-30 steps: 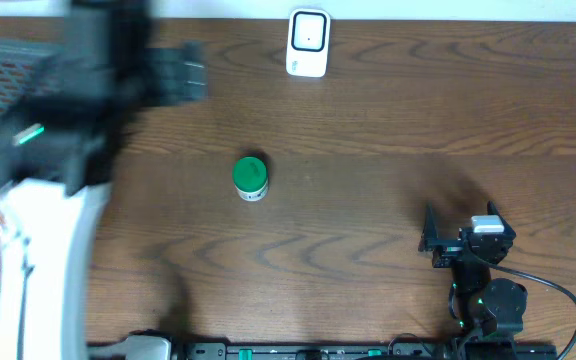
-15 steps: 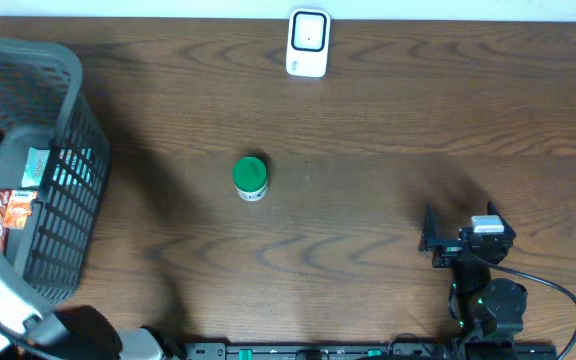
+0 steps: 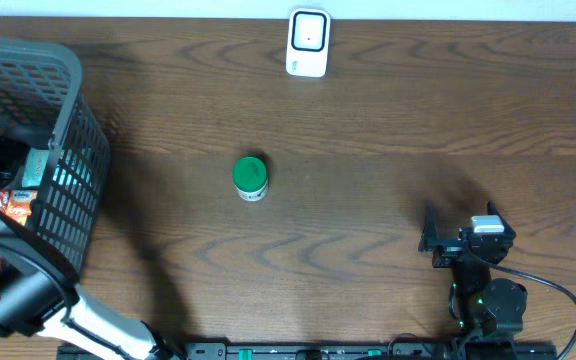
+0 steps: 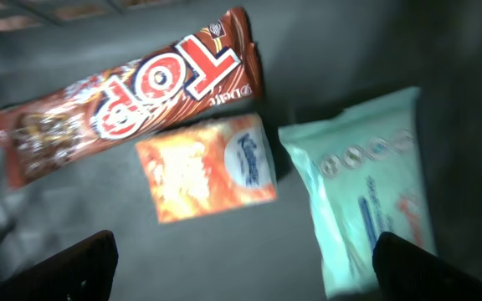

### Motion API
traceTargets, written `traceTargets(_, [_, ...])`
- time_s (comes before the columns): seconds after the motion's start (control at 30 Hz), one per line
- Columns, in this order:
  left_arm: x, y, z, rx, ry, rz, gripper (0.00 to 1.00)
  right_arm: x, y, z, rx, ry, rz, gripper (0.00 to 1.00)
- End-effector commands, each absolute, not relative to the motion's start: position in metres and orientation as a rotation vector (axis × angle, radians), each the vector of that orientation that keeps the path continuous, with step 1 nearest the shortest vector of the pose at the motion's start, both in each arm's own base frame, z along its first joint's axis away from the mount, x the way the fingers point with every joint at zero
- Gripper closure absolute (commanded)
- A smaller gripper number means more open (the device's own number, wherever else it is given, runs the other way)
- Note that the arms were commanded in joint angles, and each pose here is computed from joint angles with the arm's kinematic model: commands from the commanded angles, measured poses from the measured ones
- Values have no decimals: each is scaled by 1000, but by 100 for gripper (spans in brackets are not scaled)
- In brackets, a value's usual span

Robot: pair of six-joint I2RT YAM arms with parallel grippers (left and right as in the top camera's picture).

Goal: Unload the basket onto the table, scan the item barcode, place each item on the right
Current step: 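Reach the left gripper into the basket and grasp the orange Kleenex pack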

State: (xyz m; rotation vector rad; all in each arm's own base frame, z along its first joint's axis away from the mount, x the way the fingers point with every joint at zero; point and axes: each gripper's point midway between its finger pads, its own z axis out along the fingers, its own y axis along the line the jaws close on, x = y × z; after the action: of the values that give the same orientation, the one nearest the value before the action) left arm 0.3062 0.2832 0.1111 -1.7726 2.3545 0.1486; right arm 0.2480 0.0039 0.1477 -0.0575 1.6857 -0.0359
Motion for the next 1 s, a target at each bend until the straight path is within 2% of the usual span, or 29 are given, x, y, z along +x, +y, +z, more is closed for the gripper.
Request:
traceTargets(0.0, [305, 286, 91, -1842, 2351, 159, 2, 248, 1, 146, -48, 1690, -46, 1])
traceTargets(0.37, [299, 296, 61, -1953, 2328, 255, 2, 248, 1, 146, -48, 1690, -46, 1])
traceTargets(0.97, [287, 294, 25, -1961, 2329, 317, 2, 248, 1, 146, -48, 1690, -46, 1])
